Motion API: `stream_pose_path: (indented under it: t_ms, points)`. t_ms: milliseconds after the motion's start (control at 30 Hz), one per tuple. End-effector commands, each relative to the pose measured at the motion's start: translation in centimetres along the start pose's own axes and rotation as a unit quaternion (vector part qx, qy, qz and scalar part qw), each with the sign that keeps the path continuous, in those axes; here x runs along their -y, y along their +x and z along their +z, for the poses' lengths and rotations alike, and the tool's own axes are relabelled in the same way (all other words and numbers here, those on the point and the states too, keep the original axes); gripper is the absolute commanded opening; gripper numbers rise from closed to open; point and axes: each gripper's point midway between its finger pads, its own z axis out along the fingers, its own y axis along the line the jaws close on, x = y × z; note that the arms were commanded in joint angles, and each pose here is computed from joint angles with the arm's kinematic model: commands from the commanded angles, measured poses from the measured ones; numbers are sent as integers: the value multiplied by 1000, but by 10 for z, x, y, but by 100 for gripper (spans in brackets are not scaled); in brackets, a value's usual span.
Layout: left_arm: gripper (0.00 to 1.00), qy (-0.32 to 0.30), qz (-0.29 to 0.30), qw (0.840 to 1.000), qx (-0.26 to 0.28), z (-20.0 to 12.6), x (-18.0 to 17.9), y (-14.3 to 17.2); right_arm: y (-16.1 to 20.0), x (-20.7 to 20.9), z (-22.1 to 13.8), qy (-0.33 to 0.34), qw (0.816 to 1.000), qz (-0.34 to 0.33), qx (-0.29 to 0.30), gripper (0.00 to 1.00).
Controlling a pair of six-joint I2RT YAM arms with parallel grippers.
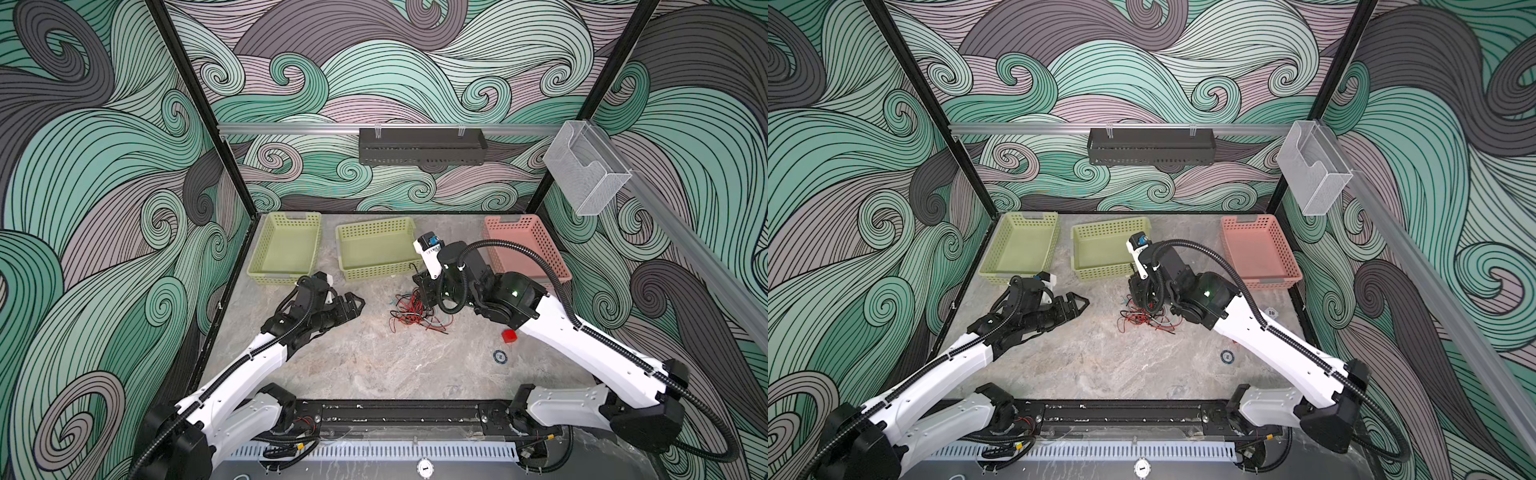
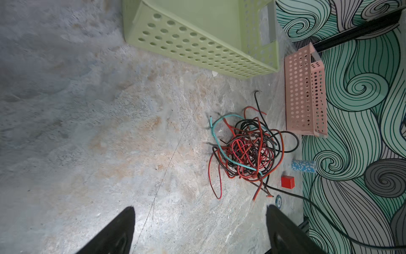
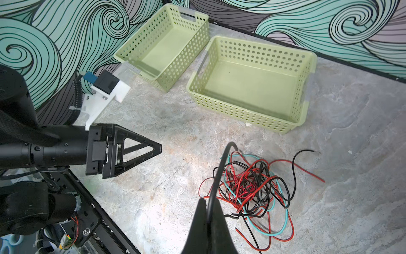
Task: Untangle and sort cables by color
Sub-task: Untie the cable.
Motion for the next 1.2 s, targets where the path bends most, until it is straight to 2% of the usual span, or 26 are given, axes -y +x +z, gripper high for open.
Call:
stream_pose_path:
  t_ms: [0,100,167,267,367,500,633,700,867,933,967,1000,1033,1067,1133,1167]
  points:
    - [91,-10,12,1000,20,-11,1,-6,-33,6,-18,27,998,-13,49,0]
    - [90,3,16,999,28,-17,8,-10,-73,4,-41,28,994,-27,102,0]
    - [91,37,30,998,28,-20,23,-11,-101,1,-57,28,990,-36,134,0]
    - [89,101,73,992,32,-29,54,-17,-143,-5,-84,25,982,-43,181,0]
    - [88,135,127,982,42,-48,85,-27,-178,-10,-106,23,973,-52,224,0]
    - [89,180,204,960,62,-76,128,-39,-217,-19,-130,14,961,-63,268,0]
    - [95,219,270,933,98,-93,168,-50,-248,-25,-152,6,948,-62,312,0]
    - [98,226,295,921,113,-92,183,-54,-257,-28,-157,2,945,-60,321,0]
    - [97,230,350,901,110,-64,210,-44,-263,-34,-157,-14,943,-53,327,0]
    - [87,214,371,895,121,-47,215,-40,-262,-36,-157,-23,944,-48,327,0]
    - [77,203,381,893,126,-39,215,-40,-261,-36,-158,-25,944,-47,325,0]
    - [52,198,388,891,123,-30,216,-39,-260,-36,-157,-26,945,-47,323,0]
    - [24,190,388,894,116,-23,215,-39,-259,-34,-157,-20,945,-46,322,0]
    - [0,181,385,899,104,-18,213,-38,-257,-30,-157,-10,947,-46,319,0]
    - [0,174,375,907,86,-18,214,-38,-249,-19,-151,21,950,-47,307,0]
    - [0,179,376,905,84,-22,216,-37,-244,-10,-146,40,953,-44,297,0]
